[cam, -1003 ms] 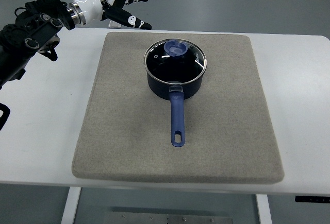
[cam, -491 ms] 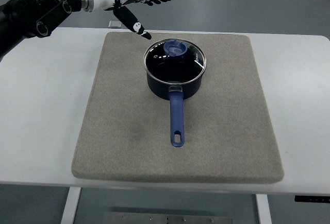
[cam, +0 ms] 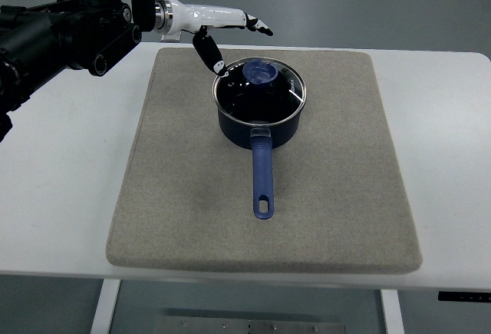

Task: Open pot lid and place left with left hand
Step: 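Move the left hand over the glass lid's blue knob, then close the left hand fingers around the blue lid knob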

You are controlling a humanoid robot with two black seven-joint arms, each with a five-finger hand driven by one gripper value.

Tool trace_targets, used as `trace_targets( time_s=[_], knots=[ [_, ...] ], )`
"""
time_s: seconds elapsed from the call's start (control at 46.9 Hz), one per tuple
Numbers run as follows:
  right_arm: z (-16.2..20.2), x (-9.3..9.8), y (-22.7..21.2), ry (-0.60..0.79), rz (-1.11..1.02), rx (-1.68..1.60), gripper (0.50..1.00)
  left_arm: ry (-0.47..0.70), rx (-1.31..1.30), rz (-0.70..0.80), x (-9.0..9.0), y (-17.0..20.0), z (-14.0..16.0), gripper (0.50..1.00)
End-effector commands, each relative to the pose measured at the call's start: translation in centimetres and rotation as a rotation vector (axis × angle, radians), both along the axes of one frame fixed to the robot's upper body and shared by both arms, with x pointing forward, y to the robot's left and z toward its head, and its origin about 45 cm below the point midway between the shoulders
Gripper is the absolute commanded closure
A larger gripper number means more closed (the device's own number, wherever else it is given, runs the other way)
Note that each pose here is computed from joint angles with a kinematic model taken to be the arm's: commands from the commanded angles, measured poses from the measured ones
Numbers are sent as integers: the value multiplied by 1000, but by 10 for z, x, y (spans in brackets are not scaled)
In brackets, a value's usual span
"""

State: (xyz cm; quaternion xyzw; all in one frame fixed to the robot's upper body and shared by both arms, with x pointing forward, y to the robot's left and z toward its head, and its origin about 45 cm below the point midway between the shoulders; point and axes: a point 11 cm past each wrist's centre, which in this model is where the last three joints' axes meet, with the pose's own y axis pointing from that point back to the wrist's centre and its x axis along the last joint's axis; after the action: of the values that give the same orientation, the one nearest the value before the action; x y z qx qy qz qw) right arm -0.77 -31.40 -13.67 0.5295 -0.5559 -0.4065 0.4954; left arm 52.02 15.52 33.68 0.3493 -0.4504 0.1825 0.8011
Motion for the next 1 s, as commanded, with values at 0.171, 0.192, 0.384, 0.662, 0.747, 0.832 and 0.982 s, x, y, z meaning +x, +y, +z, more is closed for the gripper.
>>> trace_targets(
  time_s=[0.171, 0.192, 0.384, 0.662, 0.747, 0.832, 0.982],
  knots=[
    [0, 0, 0, 0, 0, 0, 583, 7, 27, -43, -5, -20, -6, 521],
    [0, 0, 0, 0, 0, 0, 583, 9, 35, -46, -5, -21, -8, 523],
    [0, 0, 0, 0, -2, -2, 583, 2, 68, -58, -6, -23, -7, 549],
    [0, 0, -1, 0, -2, -8, 583, 2, 92, -81, -8, -33, -10, 673],
    [0, 0, -1, 0, -2, -10, 583, 0, 94, -85, -8, -34, -9, 673],
    [0, 0, -1, 0, -3, -10, 583, -2, 94, -85, -8, -35, -8, 671],
    [0, 0, -1, -1, -5, -11, 583, -10, 94, -89, -7, -37, -3, 673]
  ],
)
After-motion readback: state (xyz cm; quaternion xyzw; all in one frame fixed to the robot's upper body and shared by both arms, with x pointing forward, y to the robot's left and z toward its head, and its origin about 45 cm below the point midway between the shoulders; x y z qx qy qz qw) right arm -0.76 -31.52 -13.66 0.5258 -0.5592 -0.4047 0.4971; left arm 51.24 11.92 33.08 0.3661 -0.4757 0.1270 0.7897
